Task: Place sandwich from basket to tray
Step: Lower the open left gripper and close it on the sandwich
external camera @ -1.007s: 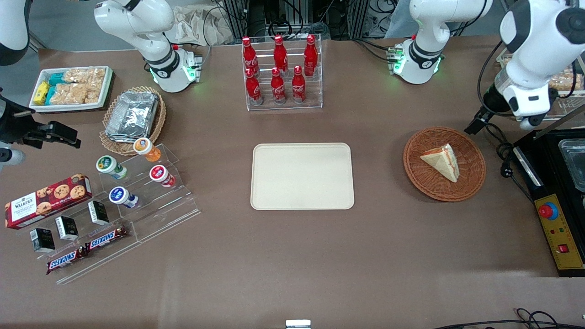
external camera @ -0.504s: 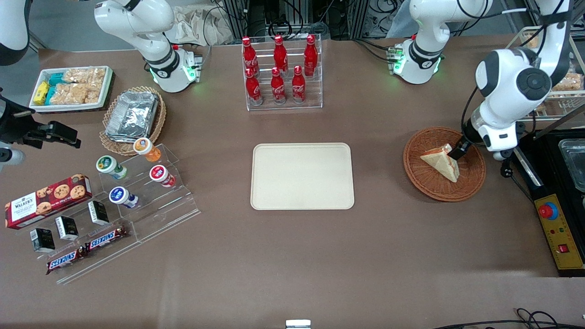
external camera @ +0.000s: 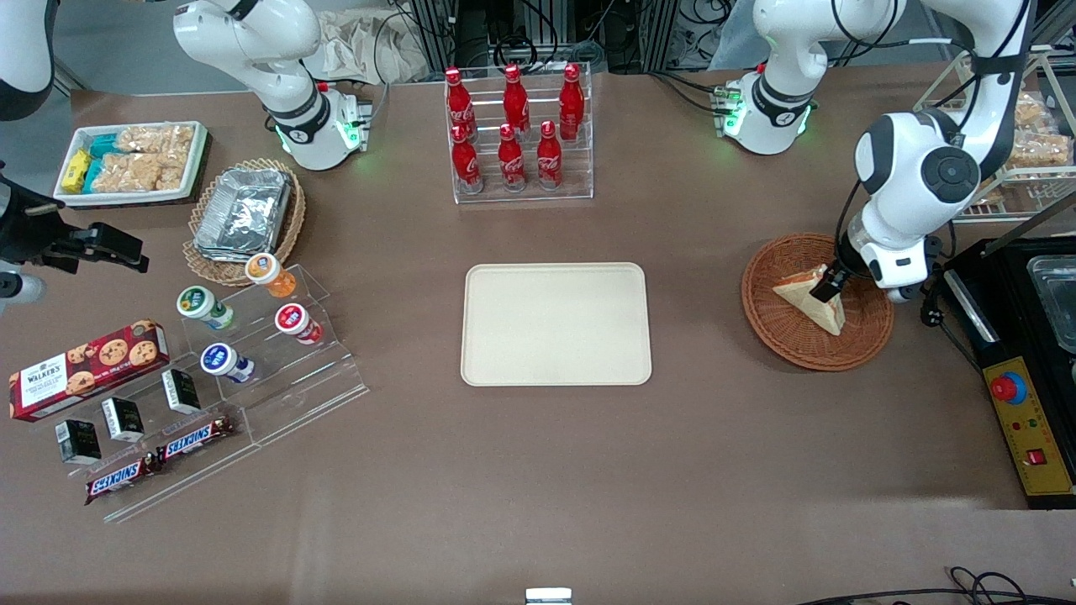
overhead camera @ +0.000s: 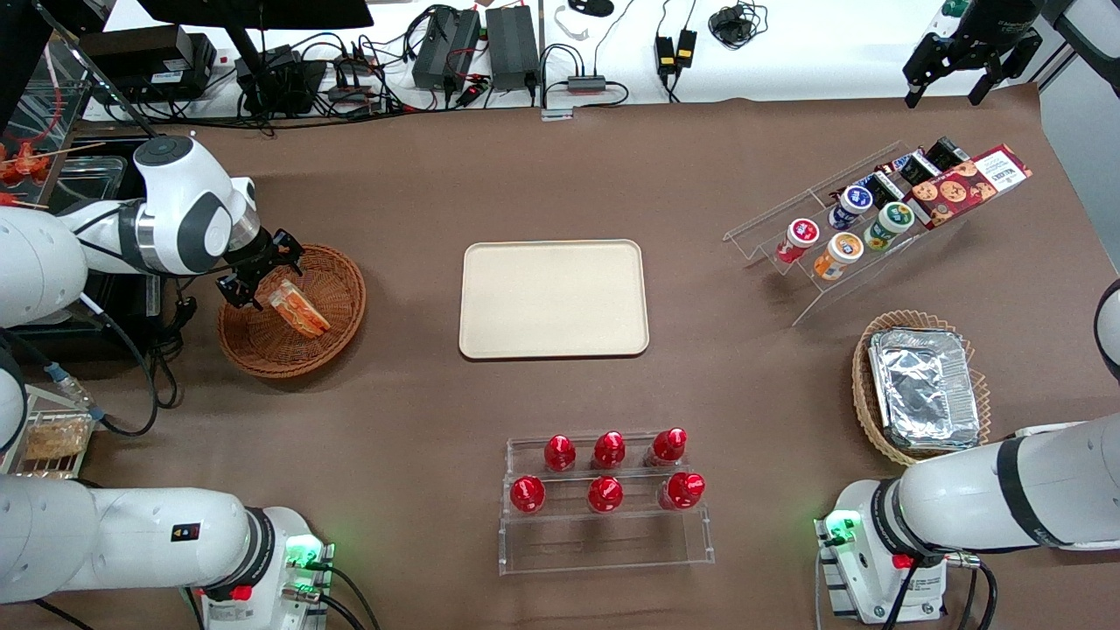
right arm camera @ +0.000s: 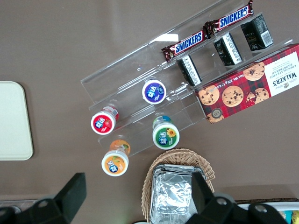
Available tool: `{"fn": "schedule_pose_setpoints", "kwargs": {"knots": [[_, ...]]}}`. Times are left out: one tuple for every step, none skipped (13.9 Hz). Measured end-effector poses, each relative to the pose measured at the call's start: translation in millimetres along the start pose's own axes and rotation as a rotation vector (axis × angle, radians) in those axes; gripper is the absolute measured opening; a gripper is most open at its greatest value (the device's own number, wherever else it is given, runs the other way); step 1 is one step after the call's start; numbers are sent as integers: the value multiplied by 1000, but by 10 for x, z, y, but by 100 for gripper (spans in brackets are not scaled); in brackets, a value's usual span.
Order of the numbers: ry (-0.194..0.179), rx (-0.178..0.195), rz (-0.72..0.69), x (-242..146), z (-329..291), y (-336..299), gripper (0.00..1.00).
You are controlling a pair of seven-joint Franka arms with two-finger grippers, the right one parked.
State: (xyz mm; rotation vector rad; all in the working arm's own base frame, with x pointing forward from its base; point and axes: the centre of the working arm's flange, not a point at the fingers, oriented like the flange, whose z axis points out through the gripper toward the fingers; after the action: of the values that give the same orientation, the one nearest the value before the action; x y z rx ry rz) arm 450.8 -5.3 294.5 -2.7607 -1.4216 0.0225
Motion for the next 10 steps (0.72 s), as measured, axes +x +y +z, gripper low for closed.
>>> {"fn": "schedule_pose_setpoints", "kwargs": {"knots": [[1,-2,-4,-2,48,2,100],[2,-5,-5,0,95,11,100],[2,-5,-5,1,154,22,100],[1,-6,-2,-4,219,38,100],[-2,-2,3,-23,295,56,100],[-6,4,11,-53,376,76,100],[-8,6,15,-75,449,95,100],[-10,8,17,-88,515,107,100],[-12,10,18,-92,568,113,100],[-13,11,18,-94,607,114,100]]}}
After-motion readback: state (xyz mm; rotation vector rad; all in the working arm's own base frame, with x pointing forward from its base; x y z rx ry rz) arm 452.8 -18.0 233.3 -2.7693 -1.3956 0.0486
